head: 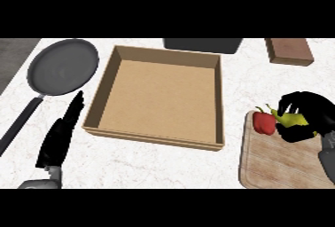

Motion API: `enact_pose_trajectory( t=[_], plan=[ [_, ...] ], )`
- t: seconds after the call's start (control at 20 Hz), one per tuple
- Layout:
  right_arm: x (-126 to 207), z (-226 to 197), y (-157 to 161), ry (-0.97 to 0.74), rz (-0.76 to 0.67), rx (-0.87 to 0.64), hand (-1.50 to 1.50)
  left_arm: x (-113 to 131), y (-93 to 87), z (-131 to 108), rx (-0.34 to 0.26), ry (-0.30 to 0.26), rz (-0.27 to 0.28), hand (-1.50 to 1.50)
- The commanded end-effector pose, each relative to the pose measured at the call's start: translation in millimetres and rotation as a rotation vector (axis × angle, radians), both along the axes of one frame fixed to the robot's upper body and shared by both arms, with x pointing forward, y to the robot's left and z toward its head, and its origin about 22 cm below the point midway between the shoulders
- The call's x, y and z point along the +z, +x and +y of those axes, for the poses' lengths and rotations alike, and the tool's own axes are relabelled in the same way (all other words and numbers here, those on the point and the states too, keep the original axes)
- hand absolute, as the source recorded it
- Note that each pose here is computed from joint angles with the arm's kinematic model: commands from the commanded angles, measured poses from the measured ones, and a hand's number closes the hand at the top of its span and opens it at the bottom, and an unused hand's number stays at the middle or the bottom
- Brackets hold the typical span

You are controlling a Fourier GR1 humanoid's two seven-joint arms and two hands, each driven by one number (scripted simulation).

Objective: Pick the pear from the cutting board and place it in the cardboard box

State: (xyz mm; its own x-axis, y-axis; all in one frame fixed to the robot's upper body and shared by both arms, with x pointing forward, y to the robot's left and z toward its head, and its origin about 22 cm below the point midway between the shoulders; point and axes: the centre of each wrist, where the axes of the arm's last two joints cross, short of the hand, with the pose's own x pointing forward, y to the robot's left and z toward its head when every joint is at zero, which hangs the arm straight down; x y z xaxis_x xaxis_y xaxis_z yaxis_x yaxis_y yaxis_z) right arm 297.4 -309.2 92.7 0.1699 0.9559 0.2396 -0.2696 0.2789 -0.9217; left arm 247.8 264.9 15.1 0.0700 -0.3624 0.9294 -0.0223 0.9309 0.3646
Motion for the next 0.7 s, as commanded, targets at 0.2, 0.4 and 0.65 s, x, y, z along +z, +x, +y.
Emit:
enact_pose_trajectory(
  t=[0.2, 0.4, 0.65],
  plan=[
    [61, 32, 47, -0.071, -0.186, 0.599, 1.50, 12, 15.4, -14, -0.085, 0.010, -0.037, 0.00],
    [57, 31, 74, -0.102, -0.275, 0.715, 1.50, 9, 17.6, -15, -0.054, 0.015, -0.024, 0.00],
    [73, 35, 107, 0.139, -0.365, 0.849, 1.50, -6, 3.0, -8, -0.016, -0.008, 0.008, 0.00]
  ],
)
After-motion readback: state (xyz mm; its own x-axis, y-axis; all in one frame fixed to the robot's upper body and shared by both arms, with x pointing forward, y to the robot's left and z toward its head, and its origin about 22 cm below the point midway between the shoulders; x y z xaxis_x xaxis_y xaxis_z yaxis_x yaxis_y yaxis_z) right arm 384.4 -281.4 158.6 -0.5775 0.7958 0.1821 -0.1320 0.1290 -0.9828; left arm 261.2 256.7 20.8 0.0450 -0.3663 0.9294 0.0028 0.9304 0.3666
